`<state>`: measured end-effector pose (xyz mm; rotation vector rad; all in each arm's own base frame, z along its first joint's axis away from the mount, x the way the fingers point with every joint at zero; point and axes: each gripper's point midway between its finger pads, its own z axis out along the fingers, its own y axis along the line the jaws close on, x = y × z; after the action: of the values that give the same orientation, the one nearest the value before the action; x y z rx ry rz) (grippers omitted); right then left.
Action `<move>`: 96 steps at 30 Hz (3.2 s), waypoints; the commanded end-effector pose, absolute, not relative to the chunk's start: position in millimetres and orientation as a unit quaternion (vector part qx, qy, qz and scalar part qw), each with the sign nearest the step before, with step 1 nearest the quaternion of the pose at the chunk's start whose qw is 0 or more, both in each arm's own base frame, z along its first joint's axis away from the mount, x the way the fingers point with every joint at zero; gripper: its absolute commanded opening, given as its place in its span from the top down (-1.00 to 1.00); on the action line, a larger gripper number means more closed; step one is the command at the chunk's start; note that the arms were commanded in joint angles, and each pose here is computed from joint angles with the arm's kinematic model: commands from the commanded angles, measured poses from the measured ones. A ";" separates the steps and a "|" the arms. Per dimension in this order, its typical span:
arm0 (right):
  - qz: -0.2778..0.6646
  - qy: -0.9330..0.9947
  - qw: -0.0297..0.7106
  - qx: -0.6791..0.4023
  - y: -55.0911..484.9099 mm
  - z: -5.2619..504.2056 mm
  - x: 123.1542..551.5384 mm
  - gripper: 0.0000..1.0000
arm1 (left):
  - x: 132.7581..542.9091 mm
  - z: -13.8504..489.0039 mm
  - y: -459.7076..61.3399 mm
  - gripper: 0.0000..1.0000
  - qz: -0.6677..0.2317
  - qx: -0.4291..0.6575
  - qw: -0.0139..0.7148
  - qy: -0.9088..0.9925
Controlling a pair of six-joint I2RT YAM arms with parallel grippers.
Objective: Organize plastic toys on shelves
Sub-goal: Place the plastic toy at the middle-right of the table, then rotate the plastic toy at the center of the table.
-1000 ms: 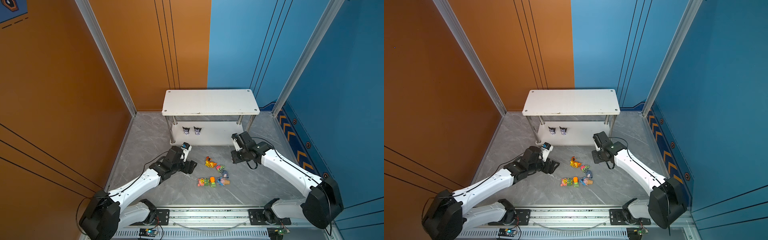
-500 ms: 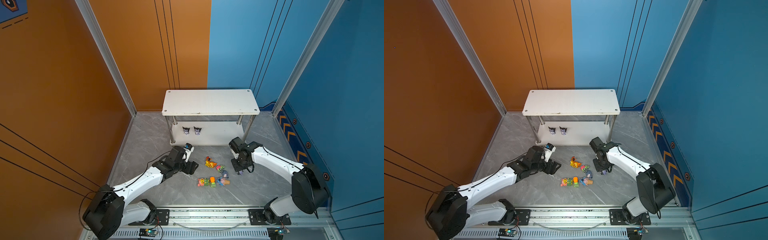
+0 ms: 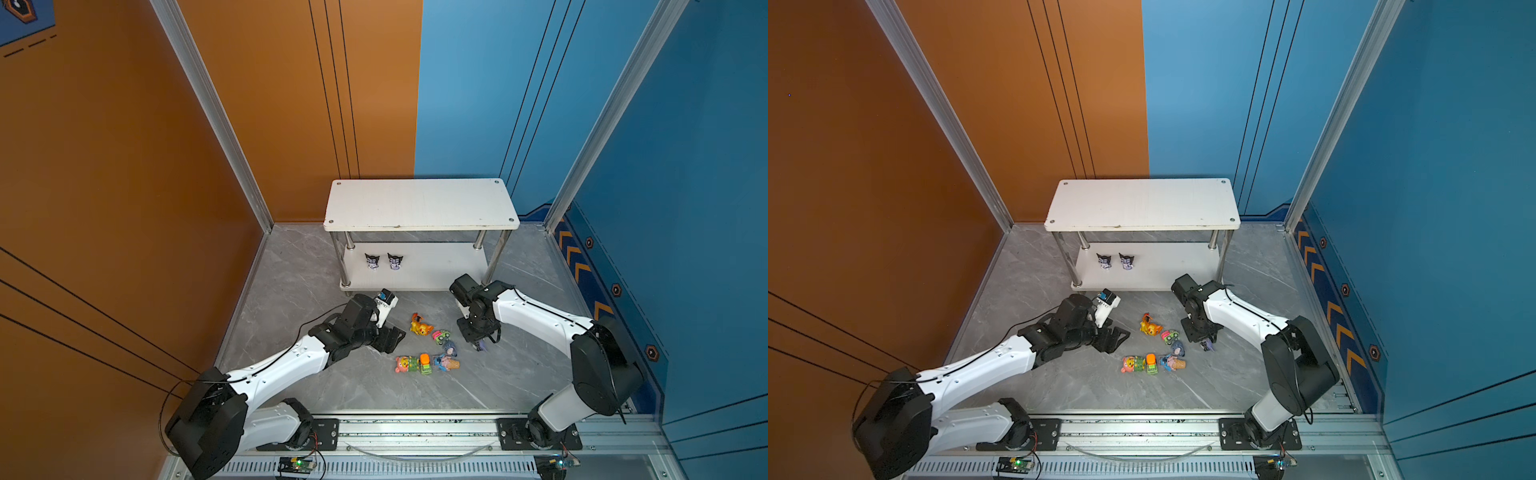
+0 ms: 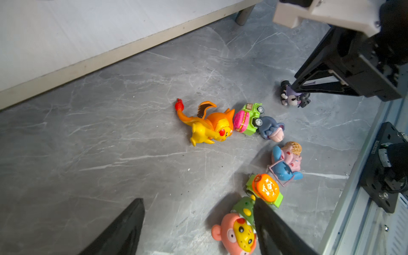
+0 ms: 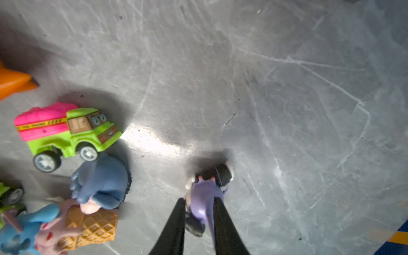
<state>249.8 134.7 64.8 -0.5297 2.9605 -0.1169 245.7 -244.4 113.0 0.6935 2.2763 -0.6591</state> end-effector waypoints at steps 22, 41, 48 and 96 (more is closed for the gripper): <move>0.128 0.976 0.170 0.036 105.7 89.9 208.1 0.05 | 227.2 142.9 -342.0 -0.57 -0.234 0.428 0.354 0.798; 0.075 0.981 0.173 0.048 94.9 44.6 207.0 -0.21 | 223.5 139.2 -327.7 -0.57 -0.223 0.419 0.352 0.807; 0.083 0.981 0.174 0.029 99.3 38.9 215.3 -0.13 | 226.1 135.9 -324.4 -0.56 -0.219 0.418 0.348 0.810; -0.141 0.966 -0.125 -0.180 109.8 80.4 193.0 0.56 | 221.6 121.2 -300.8 -0.51 -0.243 0.420 0.349 0.802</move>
<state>203.7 111.1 79.6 -0.5308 3.2334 -0.4442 222.8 -301.1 115.8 1.0670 2.1151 -0.5948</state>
